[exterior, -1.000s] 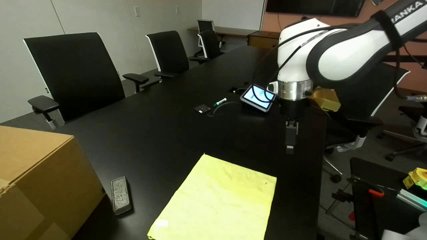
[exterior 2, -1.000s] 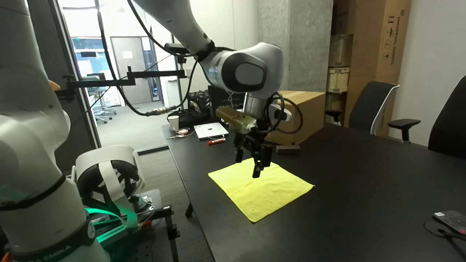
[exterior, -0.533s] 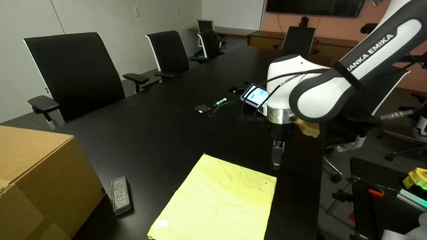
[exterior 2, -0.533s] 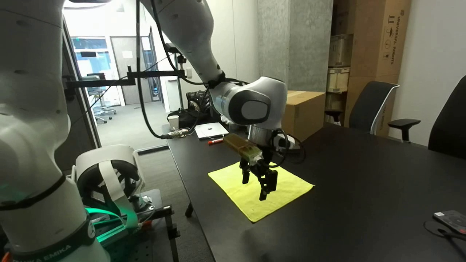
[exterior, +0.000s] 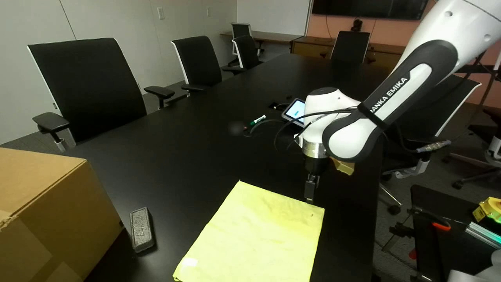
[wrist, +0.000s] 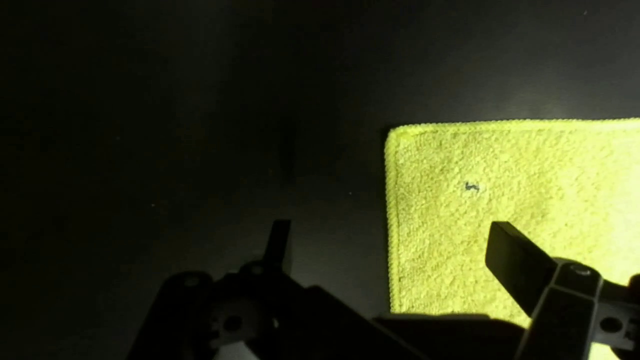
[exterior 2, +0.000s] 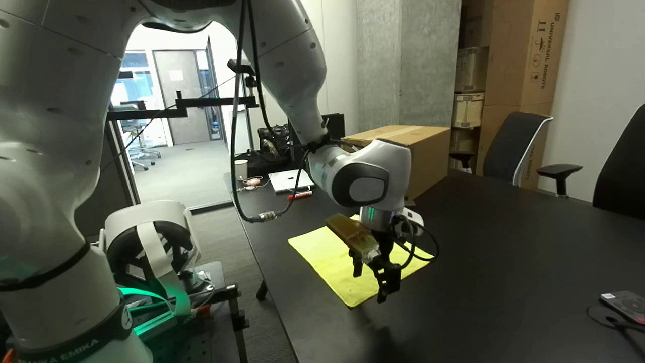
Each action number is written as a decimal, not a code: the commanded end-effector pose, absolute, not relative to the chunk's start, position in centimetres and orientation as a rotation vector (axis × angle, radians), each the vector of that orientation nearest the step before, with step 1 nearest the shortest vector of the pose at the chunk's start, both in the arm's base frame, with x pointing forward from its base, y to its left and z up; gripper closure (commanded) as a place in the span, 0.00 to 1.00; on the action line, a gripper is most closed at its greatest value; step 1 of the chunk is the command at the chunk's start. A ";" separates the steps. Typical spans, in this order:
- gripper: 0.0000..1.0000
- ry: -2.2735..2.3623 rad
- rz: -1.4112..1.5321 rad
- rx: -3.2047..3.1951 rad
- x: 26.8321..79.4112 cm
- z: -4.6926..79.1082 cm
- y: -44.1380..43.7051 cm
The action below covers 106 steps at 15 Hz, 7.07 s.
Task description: Fold the towel in half
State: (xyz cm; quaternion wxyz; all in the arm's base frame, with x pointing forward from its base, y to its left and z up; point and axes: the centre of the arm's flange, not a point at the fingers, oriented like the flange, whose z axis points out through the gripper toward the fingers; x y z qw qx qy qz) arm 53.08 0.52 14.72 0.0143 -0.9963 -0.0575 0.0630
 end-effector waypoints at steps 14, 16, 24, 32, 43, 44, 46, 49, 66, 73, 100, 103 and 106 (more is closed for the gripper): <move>0.00 -0.253 0.199 -3.117 56.9 9.5 1.7; 0.00 -0.250 0.213 -3.113 56.7 9.8 2.1; 0.25 -0.203 0.312 -3.070 55.8 9.3 3.8; 0.80 -0.226 0.440 -3.059 55.3 9.5 4.0; 0.90 -0.410 0.743 -2.971 57.3 14.7 3.7; 0.91 -0.435 0.759 -2.947 57.9 15.6 3.7; 0.94 -0.427 0.771 -2.944 60.0 17.5 3.8; 0.96 -0.366 0.803 -2.937 64.0 20.2 4.2; 0.94 -0.958 0.895 -2.842 61.8 27.2 22.2; 0.94 -1.348 0.997 -2.795 59.6 27.9 31.4; 0.00 -1.497 0.733 -2.852 63.6 29.6 34.7; 0.00 -1.357 0.725 -2.904 66.0 28.5 30.4; 0.00 -1.215 0.680 -2.955 67.8 26.4 28.3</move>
